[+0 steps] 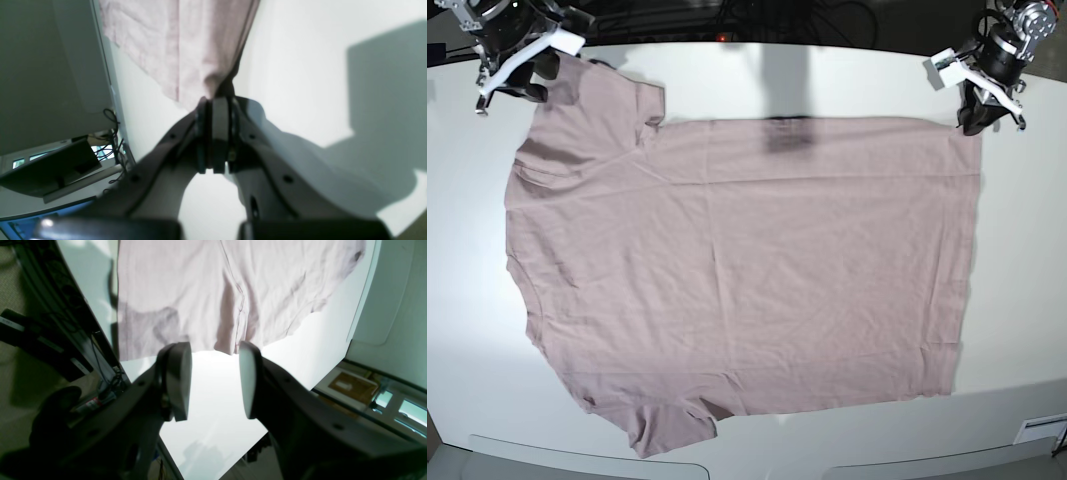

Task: Fold the T-shirt properly
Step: 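Pinch the hem corners with both grippers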

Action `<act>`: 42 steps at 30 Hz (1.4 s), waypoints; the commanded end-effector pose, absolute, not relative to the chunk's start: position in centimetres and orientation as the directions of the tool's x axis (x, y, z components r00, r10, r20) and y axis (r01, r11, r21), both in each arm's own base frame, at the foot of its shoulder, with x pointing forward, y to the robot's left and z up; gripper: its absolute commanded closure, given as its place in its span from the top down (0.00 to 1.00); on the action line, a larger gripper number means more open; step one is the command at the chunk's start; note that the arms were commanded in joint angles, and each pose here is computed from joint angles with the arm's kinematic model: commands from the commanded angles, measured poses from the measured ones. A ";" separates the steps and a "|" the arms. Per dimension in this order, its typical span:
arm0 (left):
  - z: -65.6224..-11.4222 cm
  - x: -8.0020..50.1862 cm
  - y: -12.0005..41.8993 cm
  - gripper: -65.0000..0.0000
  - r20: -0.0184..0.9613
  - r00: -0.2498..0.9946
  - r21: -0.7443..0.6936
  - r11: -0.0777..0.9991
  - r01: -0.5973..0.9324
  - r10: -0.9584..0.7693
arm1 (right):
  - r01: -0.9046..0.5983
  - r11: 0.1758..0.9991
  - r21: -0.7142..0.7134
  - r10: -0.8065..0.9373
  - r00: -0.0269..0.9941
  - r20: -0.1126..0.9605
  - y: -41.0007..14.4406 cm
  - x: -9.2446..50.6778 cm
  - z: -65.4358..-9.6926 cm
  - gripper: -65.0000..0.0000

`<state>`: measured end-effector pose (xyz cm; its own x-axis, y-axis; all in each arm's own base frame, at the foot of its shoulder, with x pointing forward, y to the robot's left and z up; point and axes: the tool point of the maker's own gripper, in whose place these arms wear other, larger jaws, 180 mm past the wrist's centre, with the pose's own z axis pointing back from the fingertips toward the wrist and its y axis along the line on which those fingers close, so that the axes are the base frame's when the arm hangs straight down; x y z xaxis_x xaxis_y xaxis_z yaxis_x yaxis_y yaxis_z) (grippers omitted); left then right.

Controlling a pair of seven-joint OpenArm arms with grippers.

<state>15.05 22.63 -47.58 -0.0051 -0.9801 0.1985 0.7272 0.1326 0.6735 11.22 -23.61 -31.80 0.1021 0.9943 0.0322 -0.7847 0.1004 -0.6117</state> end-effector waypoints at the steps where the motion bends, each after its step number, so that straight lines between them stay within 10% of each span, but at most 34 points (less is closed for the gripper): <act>1: -49.6 11.6 21.9 0.00 0.222 -0.010 0.550 0.117 0.827 -0.975 | -0.768 0.096 -0.633 0.995 0.096 0.036 -23.4 11.7 -31.1 0.38; 12: -49.6 11.6 21.8 0.00 0.224 -0.009 0.550 0.119 0.827 -0.975 | -0.887 0.142 -0.439 0.989 0.110 0.097 -23.4 8.2 -34.8 0.38; 18: -49.6 11.6 21.8 0.00 0.224 -0.009 0.550 0.119 0.827 -0.975 | -0.887 0.164 -0.431 0.986 0.148 0.071 -25.3 8.1 -36.3 0.58; 42: -49.6 11.6 21.8 0.00 0.224 -0.009 0.550 0.119 0.827 -0.975 | -0.838 0.298 -0.456 0.953 0.233 0.193 -22.6 9.8 -39.7 0.58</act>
